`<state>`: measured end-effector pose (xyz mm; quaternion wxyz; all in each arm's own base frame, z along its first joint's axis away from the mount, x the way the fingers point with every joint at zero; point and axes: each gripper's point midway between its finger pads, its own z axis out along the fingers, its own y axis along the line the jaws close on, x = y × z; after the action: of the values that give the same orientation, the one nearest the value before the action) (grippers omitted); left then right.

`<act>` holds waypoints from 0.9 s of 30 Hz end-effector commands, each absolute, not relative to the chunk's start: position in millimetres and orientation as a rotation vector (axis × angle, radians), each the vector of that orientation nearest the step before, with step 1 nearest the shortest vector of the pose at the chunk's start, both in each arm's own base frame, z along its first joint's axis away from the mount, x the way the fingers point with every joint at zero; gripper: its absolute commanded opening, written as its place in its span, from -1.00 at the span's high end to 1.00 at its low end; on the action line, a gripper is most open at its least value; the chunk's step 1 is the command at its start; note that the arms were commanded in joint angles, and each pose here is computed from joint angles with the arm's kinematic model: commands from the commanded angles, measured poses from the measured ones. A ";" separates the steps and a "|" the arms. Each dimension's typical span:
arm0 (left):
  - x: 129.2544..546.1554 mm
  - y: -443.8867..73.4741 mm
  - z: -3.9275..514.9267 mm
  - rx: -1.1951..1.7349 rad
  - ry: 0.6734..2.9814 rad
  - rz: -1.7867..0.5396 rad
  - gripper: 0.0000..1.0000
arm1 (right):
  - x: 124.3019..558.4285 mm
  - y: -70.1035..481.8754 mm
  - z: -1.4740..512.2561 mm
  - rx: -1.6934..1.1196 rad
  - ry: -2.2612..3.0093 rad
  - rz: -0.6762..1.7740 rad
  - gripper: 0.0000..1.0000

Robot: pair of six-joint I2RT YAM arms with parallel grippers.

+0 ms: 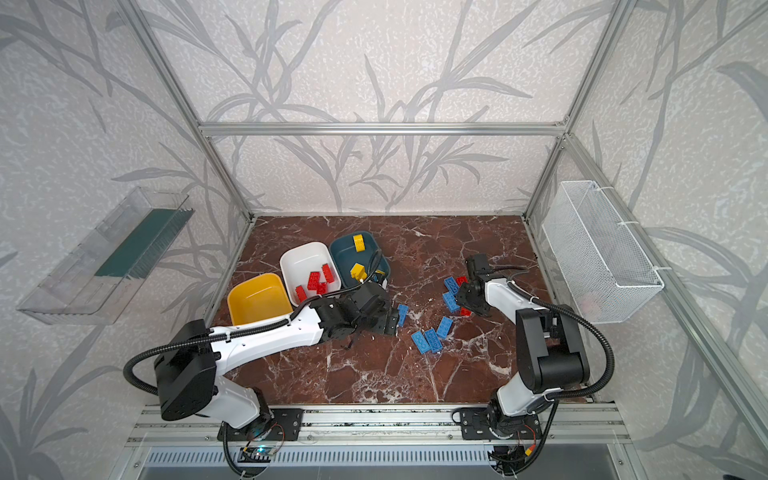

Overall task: Sort the legos into containers by color
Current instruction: 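Grasp the small red brick beside the blue bricks with the right gripper, then lift the red brick toward the tubs with right gripper while left withdraws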

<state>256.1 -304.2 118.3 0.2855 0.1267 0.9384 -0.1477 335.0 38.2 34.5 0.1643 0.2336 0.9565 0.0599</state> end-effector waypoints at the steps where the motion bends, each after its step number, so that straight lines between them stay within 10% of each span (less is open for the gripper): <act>1: 255.8 -302.5 124.8 0.327 2.489 -0.402 -0.95 | 332.1 38.0 37.2 0.667 2.740 0.177 0.29; 13: 244.0 -242.7 188.6 0.153 2.341 -0.387 -0.95 | 327.3 102.9 112.8 0.239 2.672 0.306 0.49; 27: 198.3 -64.7 236.1 -0.288 2.077 -0.172 -0.92 | 342.1 382.8 210.3 -0.445 2.419 0.810 0.48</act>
<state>208.2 -107.7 246.3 0.4914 -0.0788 0.8563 -0.1378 339.9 340.9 221.4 0.2956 -0.1353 0.9047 0.2754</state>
